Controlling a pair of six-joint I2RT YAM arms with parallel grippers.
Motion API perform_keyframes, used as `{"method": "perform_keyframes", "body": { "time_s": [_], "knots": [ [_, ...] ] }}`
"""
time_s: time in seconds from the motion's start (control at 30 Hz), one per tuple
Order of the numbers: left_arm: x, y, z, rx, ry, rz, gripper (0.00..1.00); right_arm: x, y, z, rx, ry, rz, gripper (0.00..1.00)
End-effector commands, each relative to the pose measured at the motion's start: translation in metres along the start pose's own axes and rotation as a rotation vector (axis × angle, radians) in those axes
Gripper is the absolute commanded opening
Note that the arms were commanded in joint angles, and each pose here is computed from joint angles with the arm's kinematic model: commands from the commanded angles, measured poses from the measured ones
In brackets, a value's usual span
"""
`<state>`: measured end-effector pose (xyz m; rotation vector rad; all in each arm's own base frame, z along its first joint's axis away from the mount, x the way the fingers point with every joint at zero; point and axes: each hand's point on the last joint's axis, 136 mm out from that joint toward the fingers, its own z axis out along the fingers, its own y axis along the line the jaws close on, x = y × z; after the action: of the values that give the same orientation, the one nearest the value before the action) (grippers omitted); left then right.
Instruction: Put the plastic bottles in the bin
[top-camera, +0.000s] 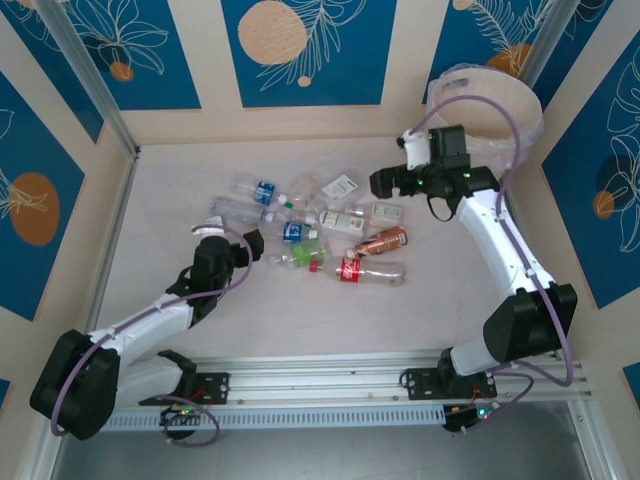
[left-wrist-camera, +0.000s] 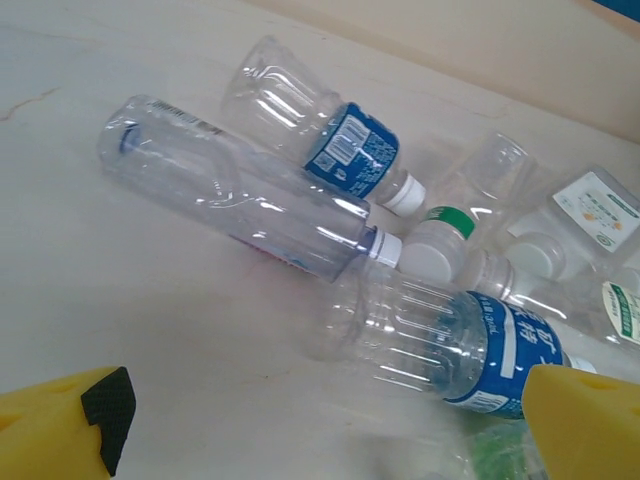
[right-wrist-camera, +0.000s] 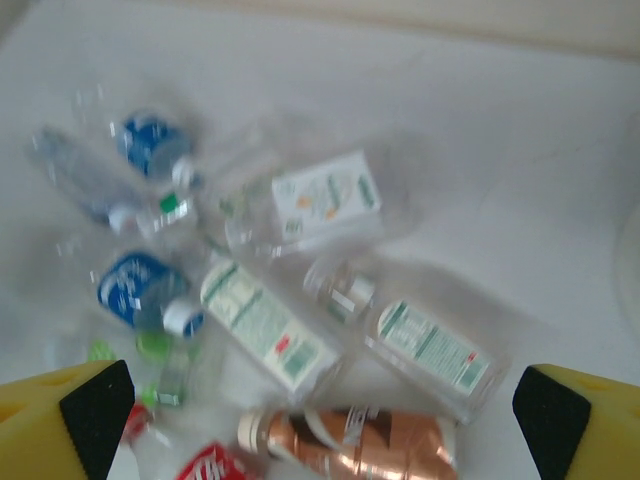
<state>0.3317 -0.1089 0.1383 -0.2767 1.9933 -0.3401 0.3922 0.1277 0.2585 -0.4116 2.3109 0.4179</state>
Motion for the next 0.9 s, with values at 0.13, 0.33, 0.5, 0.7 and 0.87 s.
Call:
{"method": "perform_keyframes", "body": {
  "time_s": [0.13, 0.33, 0.5, 0.7, 0.87],
  "knots": [
    [0.004, 0.017, 0.001, -0.073, 0.008, -0.063, 1.00, 0.061, -0.038, 0.027, 0.205, 0.159, 0.344, 1.00],
    [0.008, 0.022, 0.005, -0.090, 0.023, -0.069, 1.00, 0.113, -0.042, 0.063, 0.310, 0.183, 0.823, 0.99],
    [0.010, 0.025, 0.005, -0.097, 0.032, -0.070, 1.00, 0.143, -0.046, 0.085, 0.438, 0.201, 0.980, 1.00],
    [0.011, 0.028, 0.006, -0.105, 0.040, -0.073, 1.00, 0.160, -0.037, 0.118, 0.496, 0.227, 1.022, 0.99],
    [0.013, 0.032, 0.005, -0.120, 0.047, -0.072, 1.00, 0.178, -0.047, 0.130, 0.559, 0.235, 1.057, 0.91]
  ]
}}
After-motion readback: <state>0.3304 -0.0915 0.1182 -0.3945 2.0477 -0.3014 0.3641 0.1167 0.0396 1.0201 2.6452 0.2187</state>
